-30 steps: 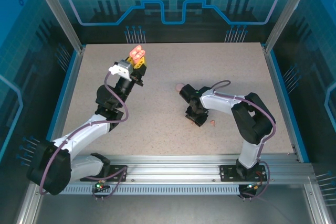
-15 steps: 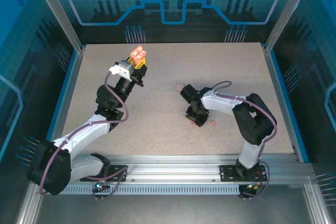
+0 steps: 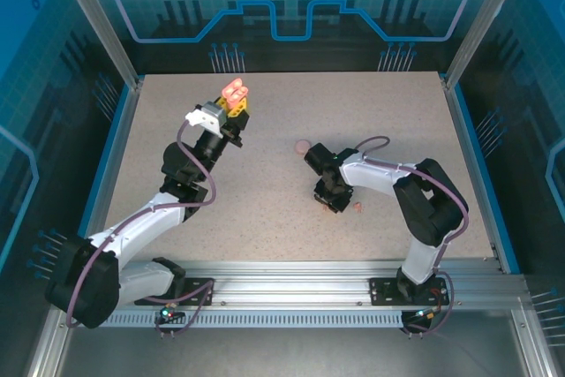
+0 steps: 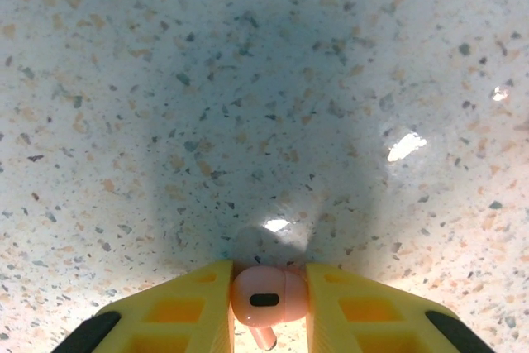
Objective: Insert wireless bluetooth earbuds into charging case
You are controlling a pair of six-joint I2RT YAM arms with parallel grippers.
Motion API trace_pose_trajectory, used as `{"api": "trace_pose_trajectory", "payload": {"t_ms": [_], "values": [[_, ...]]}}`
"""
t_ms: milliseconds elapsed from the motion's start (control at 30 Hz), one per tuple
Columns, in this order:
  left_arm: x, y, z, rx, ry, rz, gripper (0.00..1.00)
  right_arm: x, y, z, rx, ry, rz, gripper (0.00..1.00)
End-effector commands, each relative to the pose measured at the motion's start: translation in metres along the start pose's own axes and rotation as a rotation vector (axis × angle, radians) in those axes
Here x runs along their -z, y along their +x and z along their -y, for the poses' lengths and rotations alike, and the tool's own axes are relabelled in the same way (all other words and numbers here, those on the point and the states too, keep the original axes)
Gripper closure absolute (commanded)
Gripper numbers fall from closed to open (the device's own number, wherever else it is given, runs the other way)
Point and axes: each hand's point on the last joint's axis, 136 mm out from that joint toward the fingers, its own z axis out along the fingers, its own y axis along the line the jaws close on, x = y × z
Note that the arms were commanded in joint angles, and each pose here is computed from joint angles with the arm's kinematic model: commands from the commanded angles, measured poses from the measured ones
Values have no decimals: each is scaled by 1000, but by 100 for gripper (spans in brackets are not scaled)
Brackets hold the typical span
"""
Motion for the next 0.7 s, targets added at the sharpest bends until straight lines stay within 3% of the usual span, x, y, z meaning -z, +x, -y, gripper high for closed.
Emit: {"api": "trace_pose_trajectory", "payload": {"t_ms": [0,300,667], "values": [[1,-15,10,-8,49,44,100,14,-23,-10,66,-56,107,76],[5,-18,21,-26,108,60,100,85,-54,-47,331,-262,339,77],[5,-17,25,-50,127,60,100,268,-62,-114,584,-703,639,78]]}}
